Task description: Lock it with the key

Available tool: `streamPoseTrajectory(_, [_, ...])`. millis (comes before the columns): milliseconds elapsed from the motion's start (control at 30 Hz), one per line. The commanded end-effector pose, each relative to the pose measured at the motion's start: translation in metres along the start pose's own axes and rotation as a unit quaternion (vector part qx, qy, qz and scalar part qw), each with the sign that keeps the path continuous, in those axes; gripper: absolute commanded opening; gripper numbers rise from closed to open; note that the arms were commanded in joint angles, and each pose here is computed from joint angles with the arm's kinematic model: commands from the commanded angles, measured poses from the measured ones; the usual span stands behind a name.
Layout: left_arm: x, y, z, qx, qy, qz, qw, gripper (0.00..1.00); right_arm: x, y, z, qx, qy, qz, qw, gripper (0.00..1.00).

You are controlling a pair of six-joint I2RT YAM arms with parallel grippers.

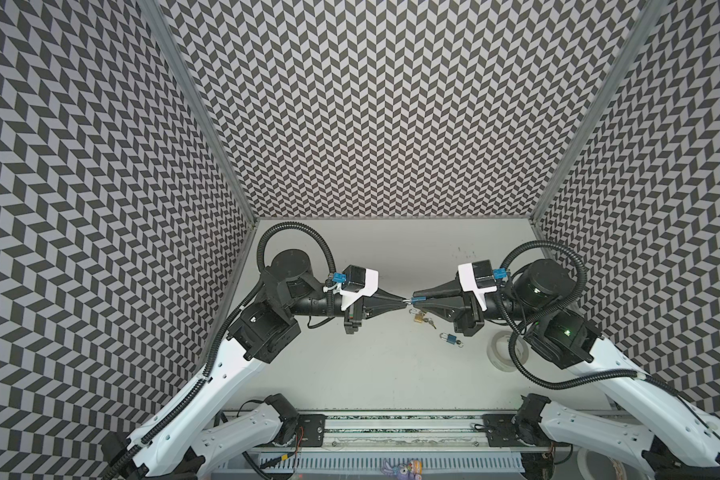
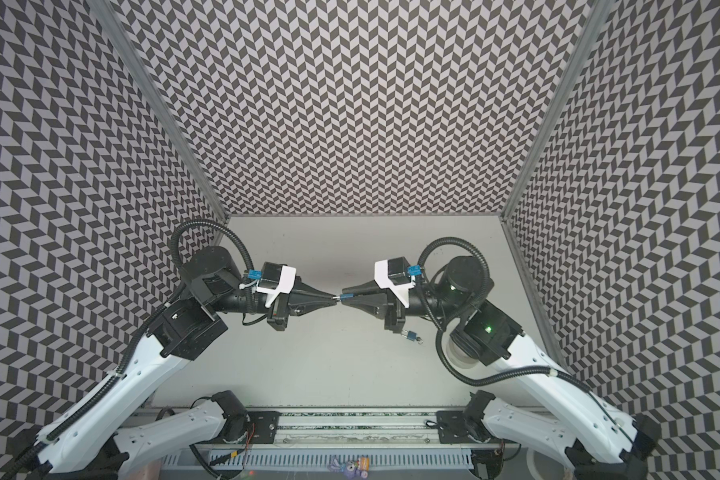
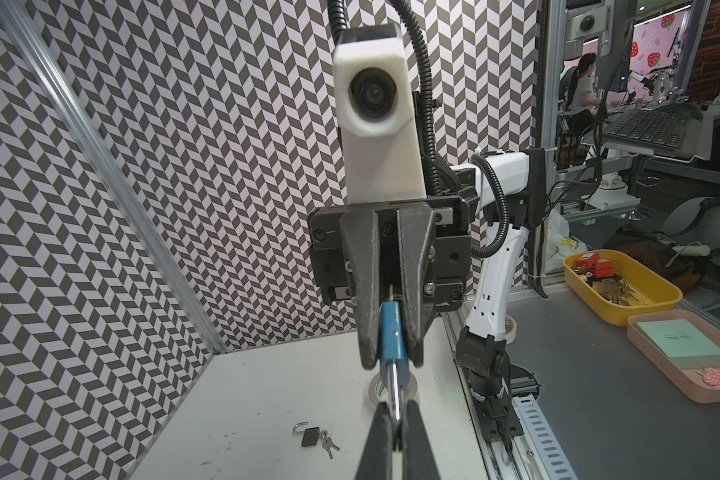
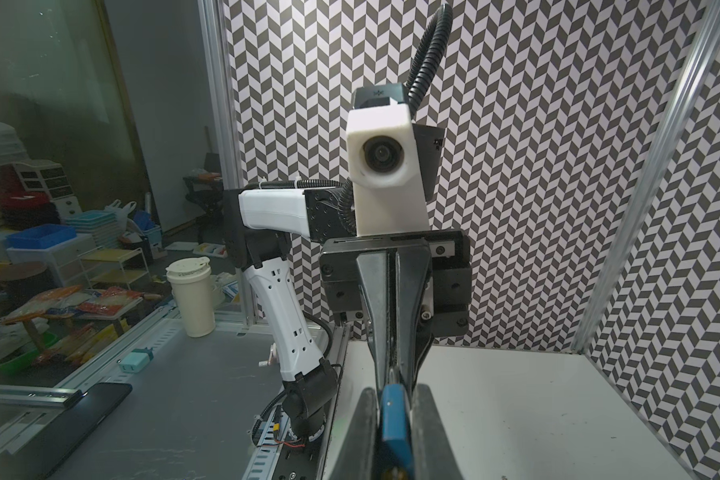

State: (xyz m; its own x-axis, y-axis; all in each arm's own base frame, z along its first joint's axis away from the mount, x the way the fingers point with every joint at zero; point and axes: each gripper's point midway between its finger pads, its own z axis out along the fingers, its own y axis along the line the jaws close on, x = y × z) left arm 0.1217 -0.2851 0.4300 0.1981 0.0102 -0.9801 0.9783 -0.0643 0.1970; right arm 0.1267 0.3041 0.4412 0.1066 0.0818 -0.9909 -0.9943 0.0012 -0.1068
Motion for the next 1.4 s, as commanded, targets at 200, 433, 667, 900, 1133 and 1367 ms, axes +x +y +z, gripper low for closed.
streamPoseTrajectory(200, [-0.011, -0.006, 0.006, 0.012, -0.02, 0.022, 0.999, 0.0, 0.034, -0.008, 0.014, 0.005, 0.033, 0.02, 0.999, 0.0])
streamPoseTrajectory(433, [-0.015, 0.006, -0.016, -0.028, -0.017, 0.027, 0.999, 0.0, 0.014, -0.007, 0.002, 0.015, 0.015, 0.012, 1.0, 0.0])
streamPoseTrajectory(667, [-0.004, 0.013, -0.021, -0.054, 0.018, 0.026, 0.998, 0.0, -0.023, -0.007, -0.017, 0.055, -0.033, 0.004, 0.998, 0.69])
streamPoseTrajectory(900, [-0.003, 0.014, -0.025, -0.06, 0.03, 0.03, 0.997, 0.0, -0.019, -0.017, -0.03, 0.091, -0.017, 0.028, 0.995, 0.57])
streamPoseTrajectory(1133, [-0.004, 0.014, -0.024, -0.054, 0.028, 0.03, 0.998, 0.0, -0.013, -0.015, -0.022, 0.064, 0.003, 0.039, 0.997, 0.44])
streamPoseTrajectory(1367, [-0.002, 0.014, -0.023, -0.053, 0.029, 0.028, 0.998, 0.0, -0.009, -0.014, -0.018, 0.052, 0.006, 0.042, 0.998, 0.36])
